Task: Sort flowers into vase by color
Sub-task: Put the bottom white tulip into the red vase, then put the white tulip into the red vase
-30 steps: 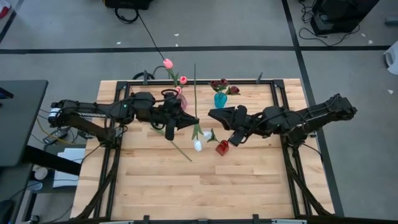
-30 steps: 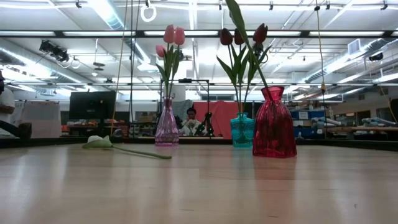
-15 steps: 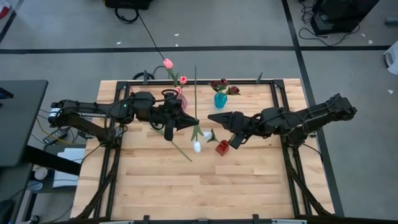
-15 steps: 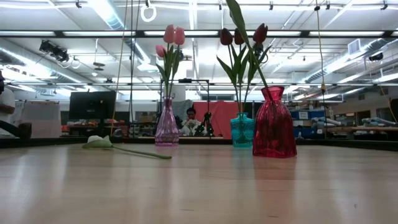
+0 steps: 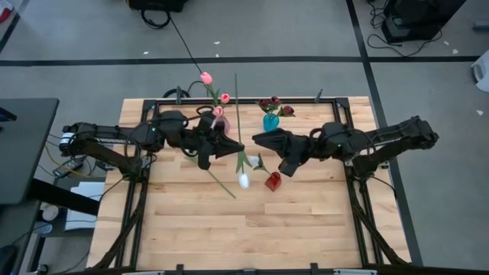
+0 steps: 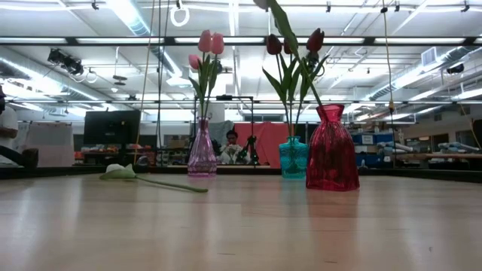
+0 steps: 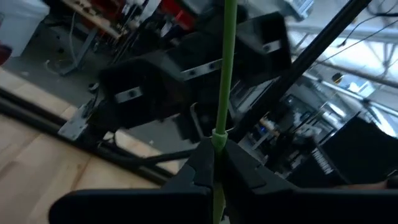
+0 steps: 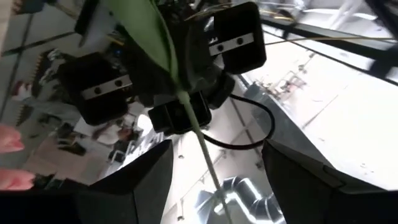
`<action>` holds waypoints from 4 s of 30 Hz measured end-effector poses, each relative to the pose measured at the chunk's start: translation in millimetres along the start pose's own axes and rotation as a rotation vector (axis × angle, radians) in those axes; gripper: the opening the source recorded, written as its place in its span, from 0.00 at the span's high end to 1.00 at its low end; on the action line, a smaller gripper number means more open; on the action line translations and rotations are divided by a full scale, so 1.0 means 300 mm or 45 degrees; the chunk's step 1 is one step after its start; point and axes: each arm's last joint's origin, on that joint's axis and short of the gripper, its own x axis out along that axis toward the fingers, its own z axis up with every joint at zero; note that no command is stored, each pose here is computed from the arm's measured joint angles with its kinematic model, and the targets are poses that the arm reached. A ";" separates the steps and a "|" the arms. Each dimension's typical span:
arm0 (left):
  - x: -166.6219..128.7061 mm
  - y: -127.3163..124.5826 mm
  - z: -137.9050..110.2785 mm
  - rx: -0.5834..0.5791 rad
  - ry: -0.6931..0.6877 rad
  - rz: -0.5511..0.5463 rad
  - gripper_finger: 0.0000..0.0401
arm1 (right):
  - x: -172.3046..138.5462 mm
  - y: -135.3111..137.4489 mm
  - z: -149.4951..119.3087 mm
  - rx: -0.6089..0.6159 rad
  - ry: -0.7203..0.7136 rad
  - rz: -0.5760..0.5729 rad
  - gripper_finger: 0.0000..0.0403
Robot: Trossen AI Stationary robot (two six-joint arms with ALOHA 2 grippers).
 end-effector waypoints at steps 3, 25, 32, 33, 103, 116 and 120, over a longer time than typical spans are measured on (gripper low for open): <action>-0.001 -0.003 0.008 -0.003 -0.018 -0.022 0.96 | 0.025 0.025 -0.016 -0.004 0.002 -0.033 0.36; 0.005 0.006 0.003 0.005 -0.031 0.023 0.95 | 0.202 0.110 0.008 -0.097 0.011 -0.020 0.69; 0.005 0.008 0.007 0.135 -0.072 0.069 0.80 | 0.175 0.078 0.003 -0.071 0.031 0.016 0.95; 0.005 0.008 0.008 0.142 -0.075 0.073 0.77 | 0.169 0.074 0.003 -0.071 0.035 0.036 0.97; -0.245 0.309 -0.629 -0.035 0.352 0.882 0.63 | -0.389 0.449 0.231 2.686 0.234 0.566 0.82; -0.282 0.342 -0.649 -0.616 0.156 1.157 0.63 | -0.375 0.405 0.187 2.535 0.495 0.876 0.49; -0.287 0.358 -0.641 -0.708 0.104 1.207 0.63 | -0.380 0.408 0.188 2.528 0.503 0.904 0.49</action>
